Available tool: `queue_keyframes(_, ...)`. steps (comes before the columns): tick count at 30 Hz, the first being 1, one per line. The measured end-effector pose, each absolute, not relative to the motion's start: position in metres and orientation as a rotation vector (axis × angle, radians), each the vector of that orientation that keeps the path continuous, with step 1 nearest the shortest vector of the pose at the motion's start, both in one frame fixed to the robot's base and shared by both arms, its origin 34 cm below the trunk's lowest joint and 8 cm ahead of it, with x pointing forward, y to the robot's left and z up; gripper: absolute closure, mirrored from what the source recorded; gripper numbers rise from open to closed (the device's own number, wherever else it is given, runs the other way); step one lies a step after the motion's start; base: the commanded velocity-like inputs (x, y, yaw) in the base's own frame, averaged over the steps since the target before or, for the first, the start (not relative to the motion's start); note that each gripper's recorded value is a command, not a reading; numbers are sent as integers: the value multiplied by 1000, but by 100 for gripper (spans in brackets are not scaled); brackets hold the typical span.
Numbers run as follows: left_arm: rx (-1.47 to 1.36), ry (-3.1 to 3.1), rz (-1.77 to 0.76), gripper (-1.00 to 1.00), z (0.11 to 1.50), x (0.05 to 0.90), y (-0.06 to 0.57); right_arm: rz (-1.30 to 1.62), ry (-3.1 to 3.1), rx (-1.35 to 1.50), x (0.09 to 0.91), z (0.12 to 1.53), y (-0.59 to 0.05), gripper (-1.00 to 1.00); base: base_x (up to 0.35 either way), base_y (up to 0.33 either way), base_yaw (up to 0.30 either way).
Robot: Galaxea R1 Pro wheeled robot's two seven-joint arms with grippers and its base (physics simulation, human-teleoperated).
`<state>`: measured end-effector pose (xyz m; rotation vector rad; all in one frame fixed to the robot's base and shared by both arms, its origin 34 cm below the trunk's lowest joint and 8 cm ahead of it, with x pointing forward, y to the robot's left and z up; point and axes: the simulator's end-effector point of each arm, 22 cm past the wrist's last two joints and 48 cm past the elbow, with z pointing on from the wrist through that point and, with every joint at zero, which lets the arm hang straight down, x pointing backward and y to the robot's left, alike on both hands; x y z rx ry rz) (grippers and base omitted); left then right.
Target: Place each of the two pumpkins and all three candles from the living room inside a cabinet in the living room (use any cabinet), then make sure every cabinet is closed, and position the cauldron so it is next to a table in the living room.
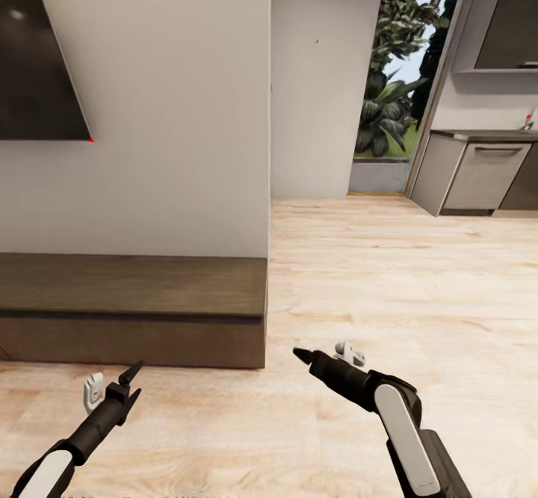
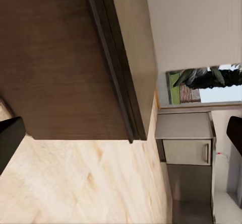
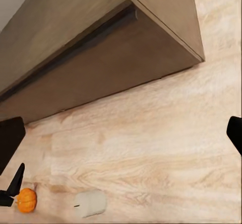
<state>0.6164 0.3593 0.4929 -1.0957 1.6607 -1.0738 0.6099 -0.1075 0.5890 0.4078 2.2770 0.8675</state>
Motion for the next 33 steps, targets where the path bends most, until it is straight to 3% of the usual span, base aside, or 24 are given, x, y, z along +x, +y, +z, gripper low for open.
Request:
queue_keyframes(13, -1095, 1661, -1076, -100, 464, 610, 356, 840, 2303, 369, 598, 566, -96, -100, 0, 0, 0)
queue_keyframes(33, -1093, 1660, -1073, -100, 419, 598, 357, 1050, 2226, 287, 581, 545, -70, -100, 0, 0, 0)
